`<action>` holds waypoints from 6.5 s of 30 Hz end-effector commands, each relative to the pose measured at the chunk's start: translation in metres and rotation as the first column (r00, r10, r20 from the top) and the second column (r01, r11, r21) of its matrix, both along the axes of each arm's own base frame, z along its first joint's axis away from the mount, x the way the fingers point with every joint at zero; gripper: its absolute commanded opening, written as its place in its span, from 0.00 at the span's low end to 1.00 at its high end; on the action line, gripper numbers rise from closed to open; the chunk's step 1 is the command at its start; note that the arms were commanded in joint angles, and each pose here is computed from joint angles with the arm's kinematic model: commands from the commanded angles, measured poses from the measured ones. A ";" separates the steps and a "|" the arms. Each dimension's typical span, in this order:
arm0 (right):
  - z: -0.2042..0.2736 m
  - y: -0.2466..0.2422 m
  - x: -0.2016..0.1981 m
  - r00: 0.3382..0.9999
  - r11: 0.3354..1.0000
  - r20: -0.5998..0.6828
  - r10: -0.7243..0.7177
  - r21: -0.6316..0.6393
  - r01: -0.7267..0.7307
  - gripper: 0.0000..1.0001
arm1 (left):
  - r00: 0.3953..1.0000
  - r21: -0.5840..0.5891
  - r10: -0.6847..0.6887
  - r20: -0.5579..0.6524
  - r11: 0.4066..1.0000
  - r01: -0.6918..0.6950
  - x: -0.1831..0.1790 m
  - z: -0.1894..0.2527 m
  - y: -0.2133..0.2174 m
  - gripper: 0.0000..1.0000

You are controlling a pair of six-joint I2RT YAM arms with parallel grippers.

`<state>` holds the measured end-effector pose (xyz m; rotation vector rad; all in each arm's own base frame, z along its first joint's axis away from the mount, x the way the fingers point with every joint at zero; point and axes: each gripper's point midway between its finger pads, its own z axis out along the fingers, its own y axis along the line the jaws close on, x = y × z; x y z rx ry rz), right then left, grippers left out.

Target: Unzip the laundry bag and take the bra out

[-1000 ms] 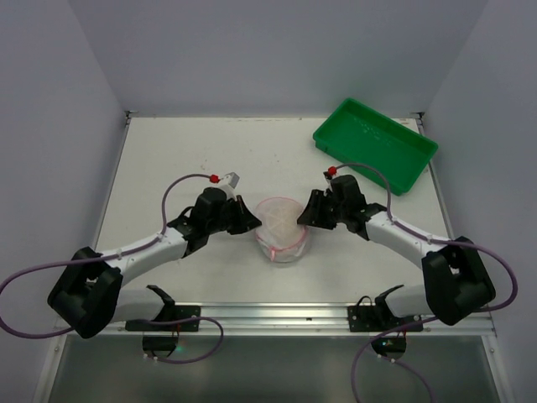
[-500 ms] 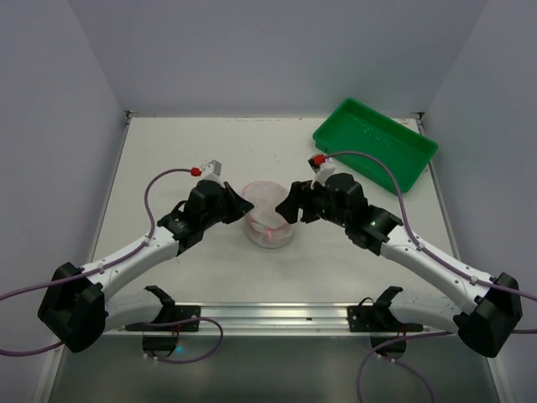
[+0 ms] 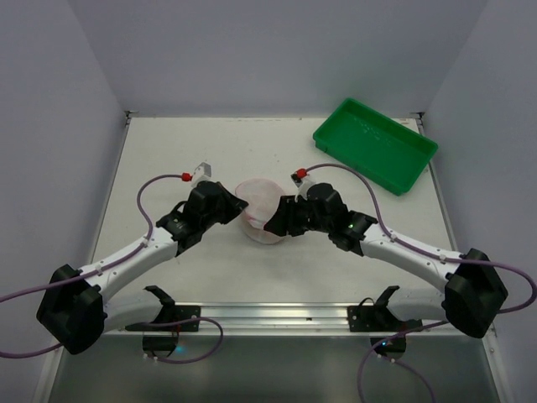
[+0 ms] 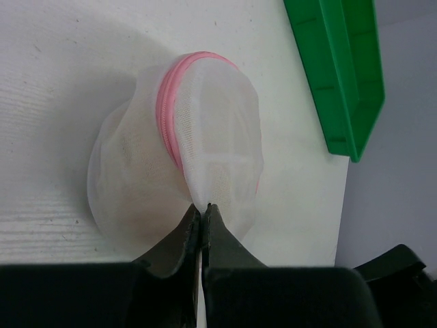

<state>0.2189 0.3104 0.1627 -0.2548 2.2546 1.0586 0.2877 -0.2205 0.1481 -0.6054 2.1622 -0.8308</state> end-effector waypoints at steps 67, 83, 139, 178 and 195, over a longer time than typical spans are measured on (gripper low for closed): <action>-0.001 0.022 0.031 0.999 1.000 0.044 0.023 0.010 -0.024 0.00 | 0.946 0.285 -0.270 0.179 0.935 0.212 0.065 0.044 -0.001 1.00; 0.000 0.066 0.045 0.998 0.997 0.019 0.060 0.048 -0.061 0.00 | 0.992 -0.013 -0.128 0.014 0.992 0.128 0.011 0.001 0.000 0.73; 0.006 0.053 0.028 0.993 0.995 0.064 0.099 0.016 -0.100 0.00 | 0.974 0.100 -0.193 0.118 0.978 0.182 0.037 0.014 0.015 0.00; 0.025 0.097 0.045 0.991 0.983 0.027 0.134 0.125 -0.137 0.00 | 0.970 0.102 -0.238 0.043 0.967 0.232 0.034 0.023 0.013 0.42; -0.014 0.008 -0.004 0.975 0.977 0.113 0.189 -0.124 -0.175 0.00 | 0.896 0.282 -0.421 0.140 0.885 0.372 0.058 0.029 0.007 0.06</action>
